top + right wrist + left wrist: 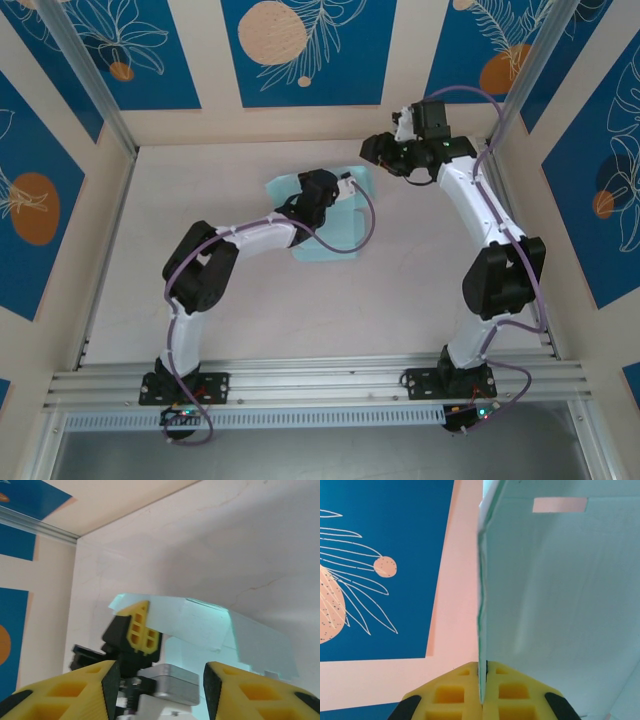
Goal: Fold the paper box
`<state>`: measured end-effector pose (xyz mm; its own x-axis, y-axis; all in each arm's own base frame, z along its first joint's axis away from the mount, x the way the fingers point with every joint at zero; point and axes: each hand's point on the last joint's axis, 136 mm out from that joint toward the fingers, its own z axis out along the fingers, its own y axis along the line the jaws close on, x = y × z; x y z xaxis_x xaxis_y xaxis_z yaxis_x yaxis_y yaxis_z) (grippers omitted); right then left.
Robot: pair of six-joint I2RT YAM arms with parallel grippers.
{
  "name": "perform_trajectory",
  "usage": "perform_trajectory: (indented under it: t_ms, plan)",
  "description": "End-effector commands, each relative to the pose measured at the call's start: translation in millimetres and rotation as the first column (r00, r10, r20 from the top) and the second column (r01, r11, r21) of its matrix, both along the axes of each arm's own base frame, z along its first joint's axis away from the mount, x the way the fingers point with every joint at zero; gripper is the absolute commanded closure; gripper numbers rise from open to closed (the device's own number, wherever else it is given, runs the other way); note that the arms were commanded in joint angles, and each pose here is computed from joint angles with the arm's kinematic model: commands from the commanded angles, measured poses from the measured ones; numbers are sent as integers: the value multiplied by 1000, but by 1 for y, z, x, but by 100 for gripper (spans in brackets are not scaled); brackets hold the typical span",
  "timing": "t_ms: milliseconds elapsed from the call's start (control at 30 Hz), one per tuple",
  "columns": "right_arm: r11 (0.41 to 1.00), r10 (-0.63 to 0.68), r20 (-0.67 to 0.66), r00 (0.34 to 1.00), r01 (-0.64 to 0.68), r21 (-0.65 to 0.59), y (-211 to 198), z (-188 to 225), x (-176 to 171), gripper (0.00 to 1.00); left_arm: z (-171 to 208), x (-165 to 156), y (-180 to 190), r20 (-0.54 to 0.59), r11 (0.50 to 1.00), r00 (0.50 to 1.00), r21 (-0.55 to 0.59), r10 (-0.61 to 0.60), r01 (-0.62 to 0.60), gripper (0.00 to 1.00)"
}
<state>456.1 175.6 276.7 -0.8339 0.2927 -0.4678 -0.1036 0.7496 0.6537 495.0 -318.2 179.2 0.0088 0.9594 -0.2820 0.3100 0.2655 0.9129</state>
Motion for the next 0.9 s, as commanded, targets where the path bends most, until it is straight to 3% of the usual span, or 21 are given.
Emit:
perform_trajectory:
  t_ms: [0,467,867]
  plan:
    - [998,51,-28,998,-50,42,13,7,-1,50,9,-3,-5,40,1000,999,-22,0,1,100]
    - [989,126,-228,965,-104,107,40,-50,18,44,16,-1,-8,97,999,995,-48,1,4,100]
    - [994,101,-317,943,-80,78,32,-78,25,30,10,1,-18,90,999,996,-33,-14,17,100]
